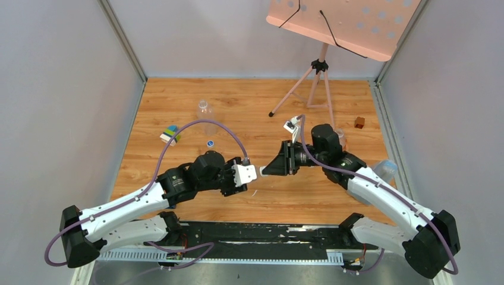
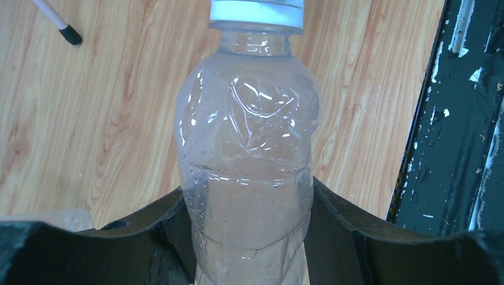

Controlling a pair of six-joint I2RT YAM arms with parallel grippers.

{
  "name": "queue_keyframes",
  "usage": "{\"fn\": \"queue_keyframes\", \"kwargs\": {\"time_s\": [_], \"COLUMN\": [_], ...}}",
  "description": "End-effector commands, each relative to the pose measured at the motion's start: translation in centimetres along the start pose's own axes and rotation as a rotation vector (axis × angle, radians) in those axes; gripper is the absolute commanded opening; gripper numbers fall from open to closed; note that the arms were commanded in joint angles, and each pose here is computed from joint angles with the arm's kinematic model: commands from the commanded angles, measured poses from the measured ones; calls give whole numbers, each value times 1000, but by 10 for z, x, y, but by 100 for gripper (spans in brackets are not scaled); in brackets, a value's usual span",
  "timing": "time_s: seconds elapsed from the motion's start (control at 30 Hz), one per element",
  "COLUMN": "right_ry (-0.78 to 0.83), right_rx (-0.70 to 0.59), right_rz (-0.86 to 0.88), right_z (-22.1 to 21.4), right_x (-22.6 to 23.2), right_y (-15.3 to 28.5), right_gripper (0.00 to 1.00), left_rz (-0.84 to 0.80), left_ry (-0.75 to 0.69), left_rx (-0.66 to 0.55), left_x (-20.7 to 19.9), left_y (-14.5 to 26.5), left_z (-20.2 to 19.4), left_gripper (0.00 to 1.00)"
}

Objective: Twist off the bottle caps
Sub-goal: Unscrew the bottle cap from the plastic bottle.

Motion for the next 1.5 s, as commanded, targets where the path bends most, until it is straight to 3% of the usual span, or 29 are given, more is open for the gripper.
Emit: {"fn": "queue_keyframes", "kwargs": {"time_s": [0.0, 0.1, 0.2, 0.67, 0.73, 0.87, 0.9, 1.13, 1.27, 1.47], "right_ry": [313, 517, 621, 1024, 970, 624, 560, 185, 129, 59], "right_rx": [-104, -211, -251, -215, -301, -511, -527, -569, -619, -607], "right_rz": [108, 113, 107, 89, -43, -315, -322, -108, -100, -122], "right_z": [7, 12, 14, 2, 19, 54, 57, 62, 68, 71], "right_x": [18, 22, 24, 24, 14, -6, -5, 34, 32, 24], "right_y": [10, 16, 21, 3, 6, 22, 24, 19, 17, 4], "right_gripper": [0, 0, 0, 0, 5, 59, 66, 69, 68, 54], "left_rz": [-27, -66, -90, -242, -217, -39, -27, -44, -58, 11], "left_ry": [-2, -2, -3, 1, 24, 165, 180, 365, 401, 497], "left_rx": [-90, -102, -109, -111, -115, -150, -175, -265, -266, -293], "left_x": [-4, -10, -13, -34, -31, -10, -8, -11, -11, -1], "left_y": [2, 2, 4, -2, -3, -5, -6, -14, -20, -22], "left_z": [17, 20, 21, 25, 25, 29, 32, 54, 59, 65], "left_gripper": [0, 0, 0, 0, 0, 0, 0, 0, 0, 0]}}
Point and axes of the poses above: each gripper's point midway between its finger pads, its own y axis back along the fingers, its own x axis along the line the jaws close on, z = x × y, the point moved 3 cm from there along y, back along the fingers, and after that the axes turned 7 degrees about y, right-handed, at the moved point
